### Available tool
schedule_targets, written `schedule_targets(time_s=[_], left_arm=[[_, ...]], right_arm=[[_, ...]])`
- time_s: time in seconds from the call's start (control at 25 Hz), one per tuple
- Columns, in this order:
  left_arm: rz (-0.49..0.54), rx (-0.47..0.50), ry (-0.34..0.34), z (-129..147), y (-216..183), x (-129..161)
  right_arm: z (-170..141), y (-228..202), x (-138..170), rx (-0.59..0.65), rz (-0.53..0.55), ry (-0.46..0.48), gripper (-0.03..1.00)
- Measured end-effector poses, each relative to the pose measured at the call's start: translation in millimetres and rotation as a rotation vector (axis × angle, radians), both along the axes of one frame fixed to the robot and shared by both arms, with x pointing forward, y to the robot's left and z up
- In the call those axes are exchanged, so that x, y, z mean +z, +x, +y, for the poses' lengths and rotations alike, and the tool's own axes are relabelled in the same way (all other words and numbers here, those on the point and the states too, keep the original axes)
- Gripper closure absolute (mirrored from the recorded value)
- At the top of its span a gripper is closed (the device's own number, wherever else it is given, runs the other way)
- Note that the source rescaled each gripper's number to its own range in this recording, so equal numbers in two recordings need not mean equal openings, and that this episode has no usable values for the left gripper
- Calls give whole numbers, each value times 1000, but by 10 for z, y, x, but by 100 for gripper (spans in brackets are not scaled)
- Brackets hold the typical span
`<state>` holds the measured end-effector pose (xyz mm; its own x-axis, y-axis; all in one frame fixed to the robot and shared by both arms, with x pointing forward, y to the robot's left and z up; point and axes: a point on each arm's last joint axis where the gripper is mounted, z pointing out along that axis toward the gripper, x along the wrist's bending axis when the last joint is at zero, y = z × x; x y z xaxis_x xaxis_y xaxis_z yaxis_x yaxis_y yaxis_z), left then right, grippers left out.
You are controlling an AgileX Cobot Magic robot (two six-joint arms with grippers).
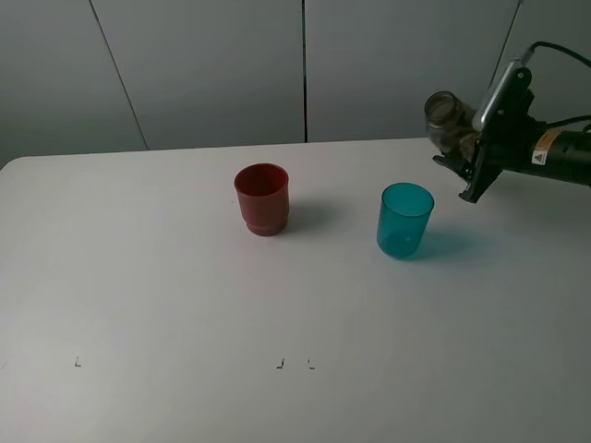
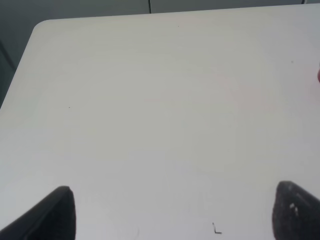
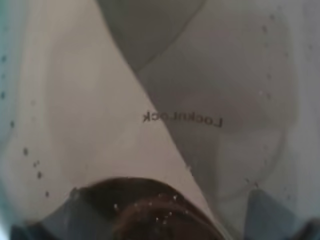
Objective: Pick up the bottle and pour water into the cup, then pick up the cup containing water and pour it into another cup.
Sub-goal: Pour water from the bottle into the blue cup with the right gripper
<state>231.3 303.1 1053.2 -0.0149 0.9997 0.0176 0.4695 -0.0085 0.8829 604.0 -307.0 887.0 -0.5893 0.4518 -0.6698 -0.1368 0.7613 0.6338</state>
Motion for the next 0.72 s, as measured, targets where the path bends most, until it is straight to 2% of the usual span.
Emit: schedule_targets(time_s=[0.2, 0.4, 0.72], left_arm=[[0, 0, 0, 0, 0, 0], [0, 0, 0, 0, 0, 0], [0, 0, 0, 0, 0, 0]], right_arm=[[3, -9, -7, 30, -27, -54, 97], [12, -17, -12, 102, -94, -175, 97], [13, -17, -12, 153, -154, -276, 97]])
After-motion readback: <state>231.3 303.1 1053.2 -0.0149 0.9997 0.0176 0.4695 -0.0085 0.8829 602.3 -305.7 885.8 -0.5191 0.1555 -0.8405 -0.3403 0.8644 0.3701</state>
